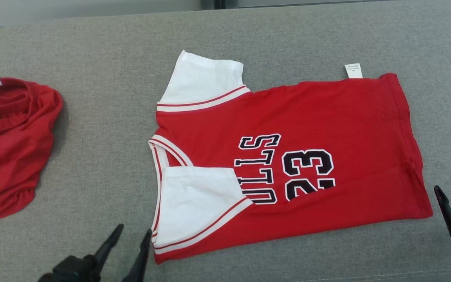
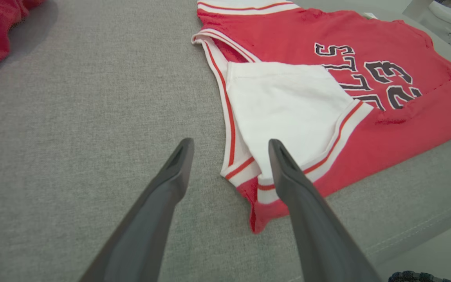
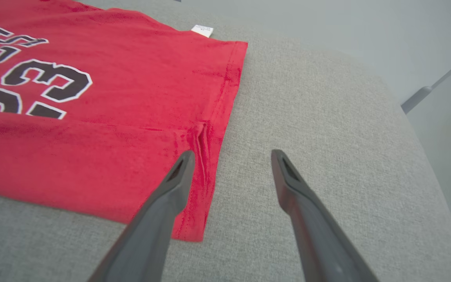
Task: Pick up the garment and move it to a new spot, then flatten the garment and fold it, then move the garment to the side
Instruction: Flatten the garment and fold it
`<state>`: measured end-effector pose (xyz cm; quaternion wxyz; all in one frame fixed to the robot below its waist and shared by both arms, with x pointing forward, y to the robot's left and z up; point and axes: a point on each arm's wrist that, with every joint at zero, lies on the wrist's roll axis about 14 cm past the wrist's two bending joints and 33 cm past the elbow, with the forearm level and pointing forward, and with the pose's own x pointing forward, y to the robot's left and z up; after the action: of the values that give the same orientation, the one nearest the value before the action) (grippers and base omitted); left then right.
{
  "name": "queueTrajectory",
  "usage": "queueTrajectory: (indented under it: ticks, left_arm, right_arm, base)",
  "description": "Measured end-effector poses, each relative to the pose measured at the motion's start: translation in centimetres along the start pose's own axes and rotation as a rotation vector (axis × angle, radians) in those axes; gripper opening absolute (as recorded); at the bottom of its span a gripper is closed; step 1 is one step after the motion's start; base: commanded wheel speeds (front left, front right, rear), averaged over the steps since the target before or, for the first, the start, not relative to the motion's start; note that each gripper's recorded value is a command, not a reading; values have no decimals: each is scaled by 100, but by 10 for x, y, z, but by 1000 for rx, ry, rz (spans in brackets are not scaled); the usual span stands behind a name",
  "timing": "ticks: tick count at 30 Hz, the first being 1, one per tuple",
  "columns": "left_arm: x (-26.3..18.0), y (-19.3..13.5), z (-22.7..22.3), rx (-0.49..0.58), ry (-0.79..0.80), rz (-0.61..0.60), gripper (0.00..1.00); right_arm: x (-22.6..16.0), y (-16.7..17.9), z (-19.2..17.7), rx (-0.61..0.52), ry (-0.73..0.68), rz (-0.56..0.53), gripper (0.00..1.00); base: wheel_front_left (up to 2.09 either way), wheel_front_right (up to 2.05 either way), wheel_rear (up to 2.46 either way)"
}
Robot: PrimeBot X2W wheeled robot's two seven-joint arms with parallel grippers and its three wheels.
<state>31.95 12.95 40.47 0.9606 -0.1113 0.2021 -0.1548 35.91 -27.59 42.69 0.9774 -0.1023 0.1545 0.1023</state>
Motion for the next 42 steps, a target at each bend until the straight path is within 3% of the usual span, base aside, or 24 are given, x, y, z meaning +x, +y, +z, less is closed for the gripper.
queueTrajectory:
  ticks: [4,7,12,14,19,29,42]
  left_arm:
    - [4,3,51,44,-118,-27,100]
    - [13,9,94,170,-168,-32,100]
    - [47,7,167,294,-255,-62,100]
    - [65,9,182,369,-231,-79,100]
    - [121,4,204,387,-109,-139,100]
    - [221,-1,190,298,198,-179,100]
    - [278,16,114,304,485,-177,100]
  right_arm:
    - [1,11,27,-12,-100,10,100]
    - [2,22,36,-12,-136,24,100]
    - [18,34,47,-7,-165,52,100]
    - [26,39,50,-4,-177,64,100]
    - [46,41,55,-2,-192,73,100]
    - [74,47,31,52,-136,63,100]
    - [65,33,5,103,-64,-35,100]
  base:
    - [0,0,0]
    - [0,0,0]
    - [0,0,0]
    - [0,0,0]
    - [0,0,0]
    - [0,0,0]
    - [0,0,0]
